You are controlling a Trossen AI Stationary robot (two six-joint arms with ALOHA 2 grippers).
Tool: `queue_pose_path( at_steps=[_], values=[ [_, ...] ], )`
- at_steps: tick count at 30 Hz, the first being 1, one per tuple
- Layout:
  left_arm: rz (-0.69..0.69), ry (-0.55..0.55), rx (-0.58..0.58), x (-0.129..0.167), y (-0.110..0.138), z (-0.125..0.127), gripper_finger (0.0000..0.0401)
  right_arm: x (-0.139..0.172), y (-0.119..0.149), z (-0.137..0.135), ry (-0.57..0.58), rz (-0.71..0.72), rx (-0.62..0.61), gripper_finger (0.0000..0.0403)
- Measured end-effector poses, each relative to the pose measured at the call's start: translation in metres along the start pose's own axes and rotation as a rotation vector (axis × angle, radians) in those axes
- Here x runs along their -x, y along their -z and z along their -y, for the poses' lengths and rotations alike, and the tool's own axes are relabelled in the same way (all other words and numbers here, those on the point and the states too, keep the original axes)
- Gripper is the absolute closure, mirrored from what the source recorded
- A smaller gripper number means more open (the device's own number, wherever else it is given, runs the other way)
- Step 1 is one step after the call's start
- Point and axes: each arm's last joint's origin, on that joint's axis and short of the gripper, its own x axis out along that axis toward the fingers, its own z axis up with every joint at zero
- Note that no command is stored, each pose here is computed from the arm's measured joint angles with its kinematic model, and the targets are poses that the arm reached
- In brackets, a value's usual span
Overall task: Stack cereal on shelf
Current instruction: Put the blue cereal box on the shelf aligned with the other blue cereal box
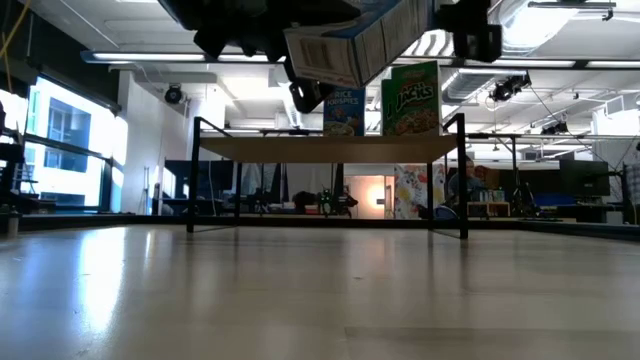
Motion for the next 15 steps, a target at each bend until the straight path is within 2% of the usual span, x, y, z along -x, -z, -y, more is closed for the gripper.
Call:
queue_pose_path(
  at_steps=[7, 12, 15],
  values=[
    [0.016, 0.04, 0.026, 0.012, -0.008, -0.008, 0.0264, 0.031, -0.002, -0.001, -0.012, 0.023, -0.001, 0.0157],
    [0.066, 0.03, 0.035, 0.042, -0.023, -0.008, 0.0271, 0.046, -0.002, 0.001, 0.013, 0.045, 0.001, 0.0151],
    [0.119, 0.001, 0.001, 0.069, -0.034, -0.003, 0.0271, 0.05, -0.003, 0.002, 0.028, 0.065, 0.003, 0.0151]
  ],
)
